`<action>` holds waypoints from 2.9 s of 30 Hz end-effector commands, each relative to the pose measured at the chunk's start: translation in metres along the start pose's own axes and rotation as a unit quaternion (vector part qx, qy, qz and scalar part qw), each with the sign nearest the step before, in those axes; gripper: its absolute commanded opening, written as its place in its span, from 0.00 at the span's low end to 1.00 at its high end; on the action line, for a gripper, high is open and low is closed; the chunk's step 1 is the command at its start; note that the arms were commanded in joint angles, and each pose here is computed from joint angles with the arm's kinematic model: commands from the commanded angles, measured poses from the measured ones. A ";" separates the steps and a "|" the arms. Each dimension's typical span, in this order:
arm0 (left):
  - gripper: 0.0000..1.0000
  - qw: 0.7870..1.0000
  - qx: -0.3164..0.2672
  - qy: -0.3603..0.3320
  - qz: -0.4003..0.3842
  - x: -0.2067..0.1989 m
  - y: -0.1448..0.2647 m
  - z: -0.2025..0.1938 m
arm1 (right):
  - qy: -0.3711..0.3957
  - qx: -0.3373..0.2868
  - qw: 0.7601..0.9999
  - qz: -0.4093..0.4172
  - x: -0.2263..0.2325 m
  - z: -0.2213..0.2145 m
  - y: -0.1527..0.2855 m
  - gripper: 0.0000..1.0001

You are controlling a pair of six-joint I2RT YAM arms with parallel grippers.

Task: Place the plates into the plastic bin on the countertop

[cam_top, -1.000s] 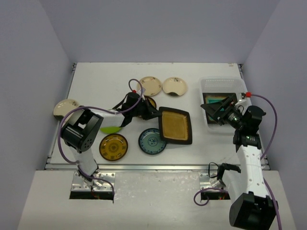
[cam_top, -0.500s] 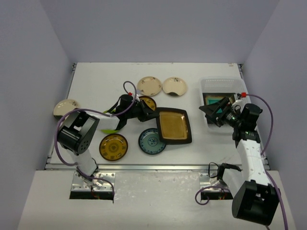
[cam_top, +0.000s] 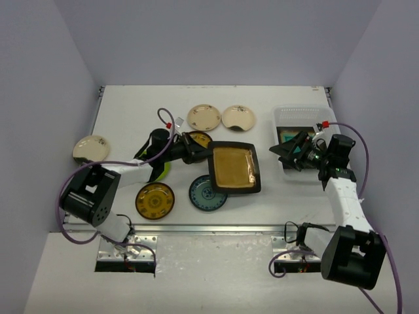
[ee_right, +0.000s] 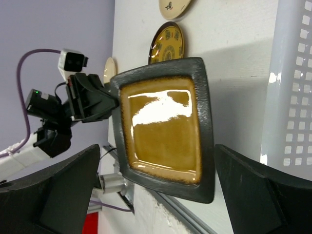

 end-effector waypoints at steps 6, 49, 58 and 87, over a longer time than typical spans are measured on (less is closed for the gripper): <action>0.00 0.982 -0.046 -0.080 -0.166 -0.102 0.046 0.023 | 0.055 0.083 0.995 0.016 0.007 -0.018 -0.020 0.87; 1.00 0.932 -0.279 -0.139 0.185 -0.100 0.120 0.110 | -0.245 -0.254 0.929 0.114 0.014 0.059 0.031 0.00; 1.00 0.944 -0.092 -0.241 0.207 -0.067 0.118 0.042 | -0.307 -0.450 0.838 0.017 -0.035 0.099 0.050 0.00; 1.00 0.905 -0.055 -0.310 0.286 -0.018 0.143 0.012 | -0.293 -0.395 0.852 -0.182 -0.096 0.117 0.027 0.83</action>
Point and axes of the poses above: each gripper's point midway between its finger pads, its own y axis back along the fingers, its own x axis along the line the jaws close on, z = x × y, the point moved 6 cm from there along y, back along the fingers, and after that the axes turned 10 degrees about -y, right-handed, at the moved point
